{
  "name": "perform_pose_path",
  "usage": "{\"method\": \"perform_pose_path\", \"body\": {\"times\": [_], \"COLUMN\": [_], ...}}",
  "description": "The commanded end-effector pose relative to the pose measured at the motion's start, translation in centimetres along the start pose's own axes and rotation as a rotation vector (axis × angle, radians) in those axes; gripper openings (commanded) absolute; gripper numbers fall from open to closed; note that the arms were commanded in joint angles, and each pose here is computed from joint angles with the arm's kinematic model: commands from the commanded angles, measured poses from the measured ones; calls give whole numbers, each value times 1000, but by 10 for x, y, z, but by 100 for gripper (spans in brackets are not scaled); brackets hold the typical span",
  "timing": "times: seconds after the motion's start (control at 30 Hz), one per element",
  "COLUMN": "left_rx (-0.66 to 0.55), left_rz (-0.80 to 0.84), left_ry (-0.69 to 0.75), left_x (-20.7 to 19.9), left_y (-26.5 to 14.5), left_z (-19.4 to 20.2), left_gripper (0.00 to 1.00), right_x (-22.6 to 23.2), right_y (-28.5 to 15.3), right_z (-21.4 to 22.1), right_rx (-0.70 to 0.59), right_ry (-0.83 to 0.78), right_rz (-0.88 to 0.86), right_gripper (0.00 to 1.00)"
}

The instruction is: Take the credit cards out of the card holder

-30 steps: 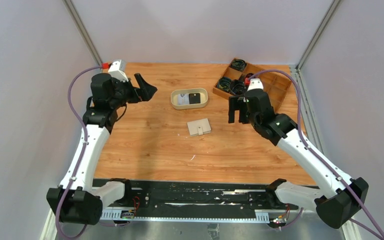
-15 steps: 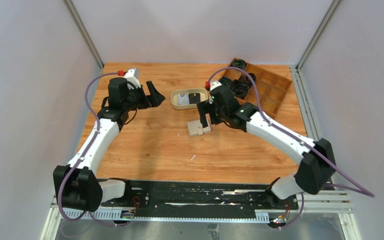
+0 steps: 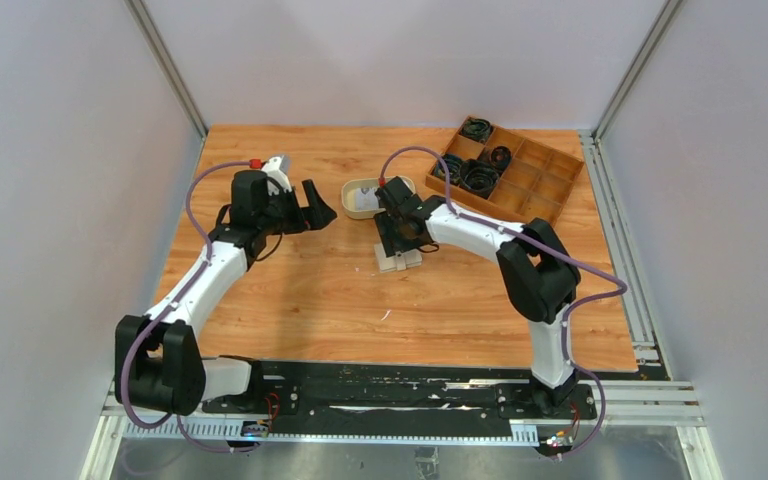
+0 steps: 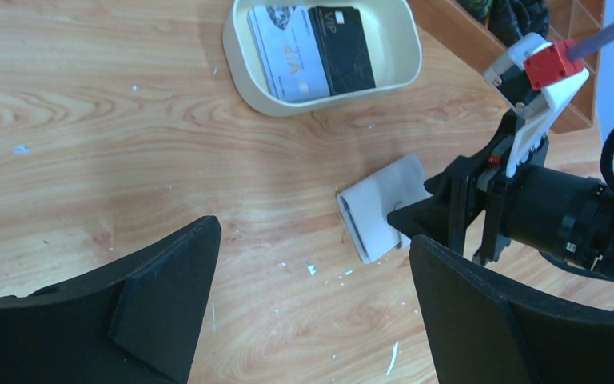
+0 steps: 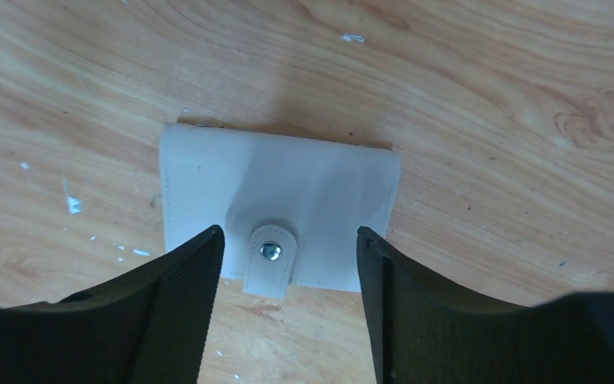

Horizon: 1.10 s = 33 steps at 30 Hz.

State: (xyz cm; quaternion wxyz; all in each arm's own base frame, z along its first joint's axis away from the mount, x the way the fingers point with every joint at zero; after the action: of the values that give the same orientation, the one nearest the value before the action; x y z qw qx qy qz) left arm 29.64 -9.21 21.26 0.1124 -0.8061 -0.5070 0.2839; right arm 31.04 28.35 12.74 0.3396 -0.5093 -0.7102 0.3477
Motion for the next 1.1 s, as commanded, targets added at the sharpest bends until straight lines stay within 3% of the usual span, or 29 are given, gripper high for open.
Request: {"method": "perform_pose_path", "body": {"times": [0.0, 0.17, 0.27, 0.4, 0.57, 0.7, 0.87, 1.07], "left_rx": [6, 29, 33, 56, 106, 147, 179, 213], "left_rz": [36, 21, 36, 49, 78, 109, 127, 144], "left_ry": [-7, -3, -20, -40, -34, -18, -1, -1], "left_x": [-2, 2, 3, 2, -7, -23, -34, -40], "left_y": [5, 8, 15, 27, 44, 57, 71, 83], "left_z": [9, 14, 16, 25, 43, 56, 64, 72], "left_gripper": [96, 96, 95, 94, 93, 93, 92, 92], "right_x": [3, 4, 5, 3, 2, 9, 15, 15], "right_y": [6, 16, 21, 24, 24, 11, -19, -45], "right_z": [0, 14, 23, 36, 40, 23, 0, -7], "right_rx": [17, 74, 100, 127, 110, 15, -111, -176], "right_ry": [36, 69, 72, 69, 56, 1, -84, -146], "right_rz": [39, 40, 42, 61, 39, -70, -299, -564], "right_gripper": [62, 49, 34, 1, 0, 0, 0, 0]}}
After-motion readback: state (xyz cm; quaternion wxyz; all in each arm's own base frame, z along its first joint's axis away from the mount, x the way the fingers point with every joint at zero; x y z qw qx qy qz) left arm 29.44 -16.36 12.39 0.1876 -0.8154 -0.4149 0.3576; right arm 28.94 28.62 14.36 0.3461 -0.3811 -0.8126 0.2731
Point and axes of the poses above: each gripper's point midway between its finger pads, its own y axis out along the fingers, its own x axis along the line the jaws close on, z = x × y, the point moved 8 cm from there along -y, back along the fingers, and after that the axes turned 10 degrees about y, right-handed, at the moved point
